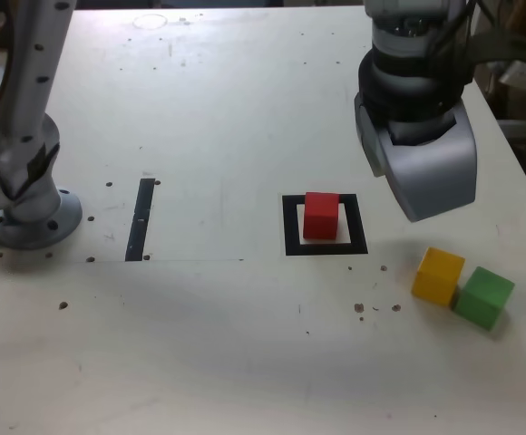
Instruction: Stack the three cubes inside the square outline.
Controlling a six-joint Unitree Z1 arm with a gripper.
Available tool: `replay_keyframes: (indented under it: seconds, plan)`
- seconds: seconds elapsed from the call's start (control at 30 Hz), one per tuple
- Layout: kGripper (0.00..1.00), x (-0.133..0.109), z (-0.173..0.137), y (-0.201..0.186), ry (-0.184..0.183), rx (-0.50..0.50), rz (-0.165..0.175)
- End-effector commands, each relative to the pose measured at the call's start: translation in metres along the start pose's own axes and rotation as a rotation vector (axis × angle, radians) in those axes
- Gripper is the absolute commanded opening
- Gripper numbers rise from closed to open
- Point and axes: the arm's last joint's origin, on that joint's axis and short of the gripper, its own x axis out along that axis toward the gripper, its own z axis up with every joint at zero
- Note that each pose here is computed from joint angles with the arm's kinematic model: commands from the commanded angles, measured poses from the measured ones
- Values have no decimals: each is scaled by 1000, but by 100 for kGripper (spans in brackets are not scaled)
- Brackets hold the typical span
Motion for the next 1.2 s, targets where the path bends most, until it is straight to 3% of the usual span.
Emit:
replay_keyframes:
  seconds: [0.0, 0.2, 0.37, 0.47, 0.8, 1.17]
  plan:
    - [92, 2, 6, -1, -12, 289, -4]
    - [91, 7, 24, -8, -17, 556, -20]
    - [91, 15, 32, -13, -16, 648, -45]
    - [91, 15, 34, -13, -19, 686, -37]
    - [91, 26, 46, 0, -18, 717, 36]
    - [91, 35, 50, 2, -14, 716, 37]
